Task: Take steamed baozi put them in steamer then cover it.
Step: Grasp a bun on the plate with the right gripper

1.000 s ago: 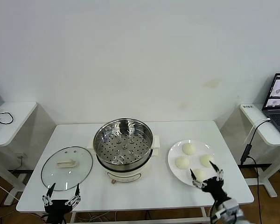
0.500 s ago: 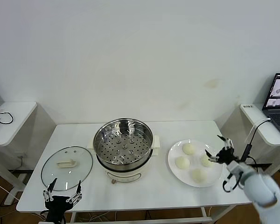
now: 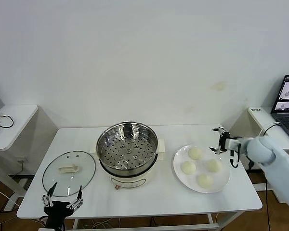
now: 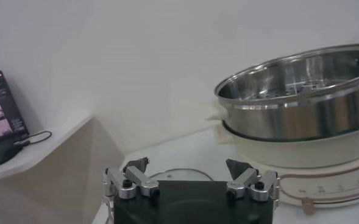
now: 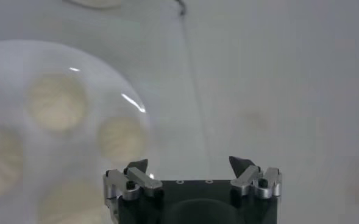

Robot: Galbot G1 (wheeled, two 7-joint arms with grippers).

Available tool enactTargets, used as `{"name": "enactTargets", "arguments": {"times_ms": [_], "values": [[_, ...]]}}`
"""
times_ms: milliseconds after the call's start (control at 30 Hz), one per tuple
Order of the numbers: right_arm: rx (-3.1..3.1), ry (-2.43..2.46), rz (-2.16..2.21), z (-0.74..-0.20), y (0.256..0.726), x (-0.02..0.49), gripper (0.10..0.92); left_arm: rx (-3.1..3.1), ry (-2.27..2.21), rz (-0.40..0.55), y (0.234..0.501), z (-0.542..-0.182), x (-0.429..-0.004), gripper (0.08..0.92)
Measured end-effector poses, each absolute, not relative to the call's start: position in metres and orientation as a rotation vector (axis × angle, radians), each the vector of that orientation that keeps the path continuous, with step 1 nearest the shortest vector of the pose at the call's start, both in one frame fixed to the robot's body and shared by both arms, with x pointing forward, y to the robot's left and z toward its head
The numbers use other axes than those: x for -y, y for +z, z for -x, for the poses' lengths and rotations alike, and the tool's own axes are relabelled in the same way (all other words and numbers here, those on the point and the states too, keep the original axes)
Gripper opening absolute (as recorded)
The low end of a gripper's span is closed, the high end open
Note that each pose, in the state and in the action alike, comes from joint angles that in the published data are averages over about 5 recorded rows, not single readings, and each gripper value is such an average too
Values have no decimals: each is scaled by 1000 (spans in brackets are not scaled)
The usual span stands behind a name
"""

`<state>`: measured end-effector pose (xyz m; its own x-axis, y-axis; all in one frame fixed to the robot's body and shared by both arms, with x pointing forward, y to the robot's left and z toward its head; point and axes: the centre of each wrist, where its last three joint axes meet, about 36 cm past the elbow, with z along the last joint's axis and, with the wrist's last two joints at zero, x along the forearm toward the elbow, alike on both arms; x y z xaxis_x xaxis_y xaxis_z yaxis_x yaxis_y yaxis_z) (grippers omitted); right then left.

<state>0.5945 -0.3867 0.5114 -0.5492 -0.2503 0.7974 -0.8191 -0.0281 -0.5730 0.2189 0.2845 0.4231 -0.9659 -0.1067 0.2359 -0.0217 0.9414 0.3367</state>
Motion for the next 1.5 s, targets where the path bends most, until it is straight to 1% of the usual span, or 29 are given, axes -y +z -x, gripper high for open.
{"name": "enactTargets", "arguments": {"times_ms": [233, 633, 1067, 1200, 1500], "values": [[1612, 1580, -1220, -622, 501, 374, 823, 2846, -504, -98, 425, -220, -287, 823], [1508, 1561, -1241, -660, 478, 353, 823, 2839, -515, -118, 426, -218, -290, 823], [1452, 1542, -1245, -681, 452, 330, 819, 2839, -529, -129, 428, -218, -294, 823], [1449, 1542, -1244, -684, 446, 323, 790, 2841, -528, -127, 428, -218, -293, 823], [1436, 1545, -1243, -689, 436, 310, 687, 2843, -527, -128, 429, -218, -293, 823]]}}
